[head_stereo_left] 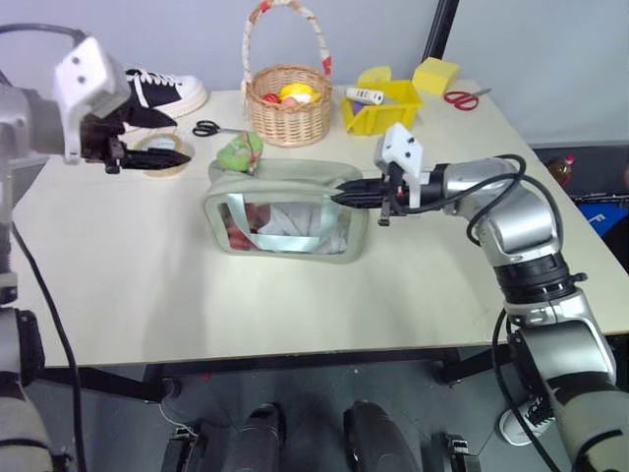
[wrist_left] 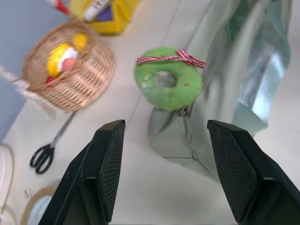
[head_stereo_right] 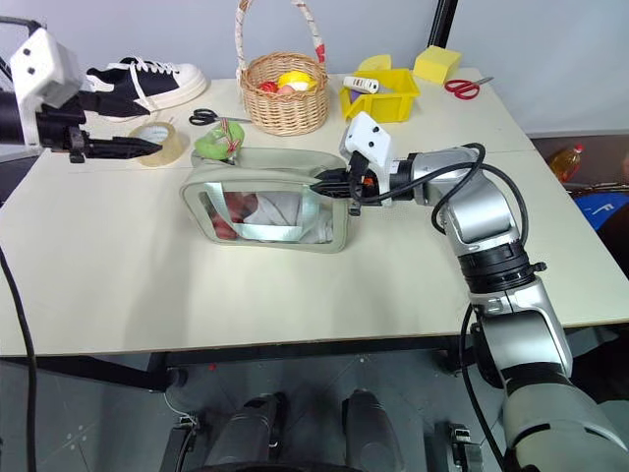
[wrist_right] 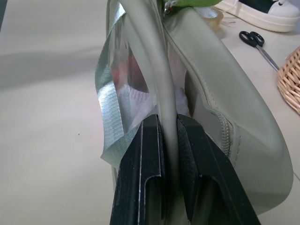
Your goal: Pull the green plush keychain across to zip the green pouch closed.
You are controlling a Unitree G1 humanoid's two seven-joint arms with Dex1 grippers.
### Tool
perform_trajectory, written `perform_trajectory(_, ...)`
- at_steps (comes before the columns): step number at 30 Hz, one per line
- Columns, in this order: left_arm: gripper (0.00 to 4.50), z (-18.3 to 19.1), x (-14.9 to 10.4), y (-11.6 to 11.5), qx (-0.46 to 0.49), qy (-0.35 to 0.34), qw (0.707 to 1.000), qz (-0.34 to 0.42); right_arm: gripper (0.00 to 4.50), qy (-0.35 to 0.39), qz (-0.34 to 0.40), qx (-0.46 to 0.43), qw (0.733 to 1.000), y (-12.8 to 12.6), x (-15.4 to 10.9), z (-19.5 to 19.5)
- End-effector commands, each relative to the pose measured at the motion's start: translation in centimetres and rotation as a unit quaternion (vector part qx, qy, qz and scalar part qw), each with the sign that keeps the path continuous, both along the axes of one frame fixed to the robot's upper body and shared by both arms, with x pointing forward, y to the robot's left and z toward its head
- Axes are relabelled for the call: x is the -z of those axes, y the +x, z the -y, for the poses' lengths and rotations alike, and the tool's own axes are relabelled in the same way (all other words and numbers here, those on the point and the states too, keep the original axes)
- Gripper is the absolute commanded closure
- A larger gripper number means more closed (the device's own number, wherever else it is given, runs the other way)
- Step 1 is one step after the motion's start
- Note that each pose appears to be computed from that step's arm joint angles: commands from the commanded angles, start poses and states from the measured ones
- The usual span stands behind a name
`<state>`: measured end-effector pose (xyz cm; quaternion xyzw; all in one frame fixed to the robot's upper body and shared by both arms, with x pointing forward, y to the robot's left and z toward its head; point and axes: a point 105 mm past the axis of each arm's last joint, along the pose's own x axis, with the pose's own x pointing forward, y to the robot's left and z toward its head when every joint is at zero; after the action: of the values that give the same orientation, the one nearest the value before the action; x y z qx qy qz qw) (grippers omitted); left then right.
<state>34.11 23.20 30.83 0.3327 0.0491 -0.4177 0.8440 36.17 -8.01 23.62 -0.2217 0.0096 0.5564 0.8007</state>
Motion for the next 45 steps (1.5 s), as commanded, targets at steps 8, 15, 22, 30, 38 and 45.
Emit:
perform_trajectory(8,1.53,2.7,5.7,0.3,-0.027,-0.059,0.998,-0.019,4.03,-0.001,0.022,-0.014,1.000,-0.2,-1.3,-0.7)
perform_trajectory(15,3.32,3.4,6.2,0.3,-0.018,-0.061,0.998,-0.025,4.03,-0.002,0.021,-0.011,1.000,-0.2,-1.3,-0.5)
perform_trajectory(22,4.43,3.7,6.3,0.3,-0.010,-0.057,0.998,-0.025,4.03,0.000,0.020,-0.009,1.000,-0.3,-1.4,-0.5)
perform_trajectory(30,4.50,3.8,6.9,0.2,0.002,-0.038,0.999,-0.026,2.80,0.005,-0.023,-0.031,0.999,-1.6,-3.1,1.2)
perform_trajectory(38,4.50,3.8,7.1,0.1,0.005,-0.035,0.999,-0.025,0.09,0.151,-0.058,-0.033,0.986,0.4,-10.8,-0.9)
perform_trajectory(45,4.50,3.8,7.1,0.0,0.004,-0.035,0.999,-0.024,0.09,0.145,-0.118,0.045,0.981,4.5,-7.8,-6.4)
